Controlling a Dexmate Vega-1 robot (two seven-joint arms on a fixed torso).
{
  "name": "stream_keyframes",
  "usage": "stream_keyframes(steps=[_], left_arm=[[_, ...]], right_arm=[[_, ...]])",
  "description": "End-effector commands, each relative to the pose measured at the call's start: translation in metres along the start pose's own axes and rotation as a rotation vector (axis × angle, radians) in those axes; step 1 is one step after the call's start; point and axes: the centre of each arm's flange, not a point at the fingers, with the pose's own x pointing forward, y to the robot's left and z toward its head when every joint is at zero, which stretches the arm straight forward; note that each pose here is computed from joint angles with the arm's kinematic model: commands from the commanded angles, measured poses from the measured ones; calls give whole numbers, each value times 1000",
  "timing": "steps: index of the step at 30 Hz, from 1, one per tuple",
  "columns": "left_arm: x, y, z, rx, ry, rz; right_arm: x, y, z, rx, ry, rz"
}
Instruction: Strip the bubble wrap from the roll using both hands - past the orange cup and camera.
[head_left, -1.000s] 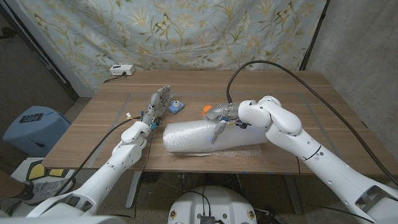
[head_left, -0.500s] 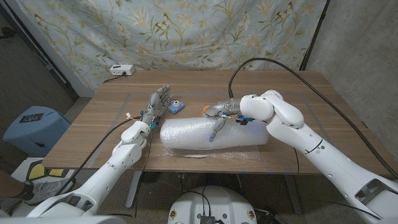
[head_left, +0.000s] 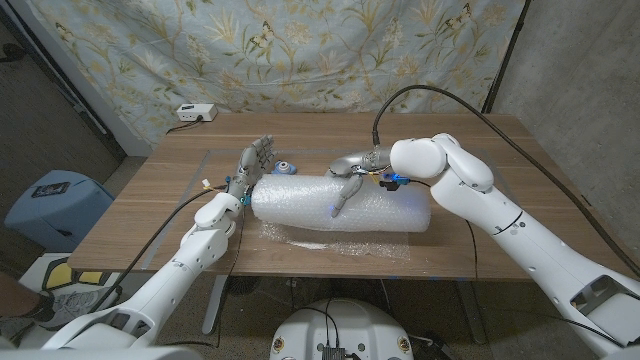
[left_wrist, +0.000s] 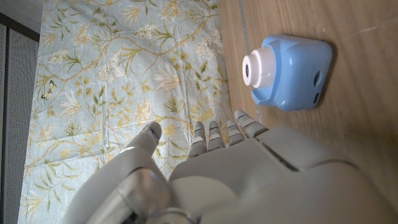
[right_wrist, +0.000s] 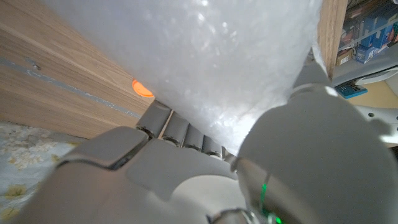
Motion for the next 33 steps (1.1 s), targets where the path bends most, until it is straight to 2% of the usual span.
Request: stream_keyframes(steps=[1,11,22,33], left_arm=[[2,1,3,6,-2,-3],[3,2,4,6,-3,3],[8,-3,5,6,-3,-9],[13,-10,10,17,-13,-30]], right_arm=[[-3,-16,-10,106,-44,18],[-6,-22,-19,198,-76,28],[-15,-29,-27,270,-107,29],[-23,-35,-35,333,-128,-2]])
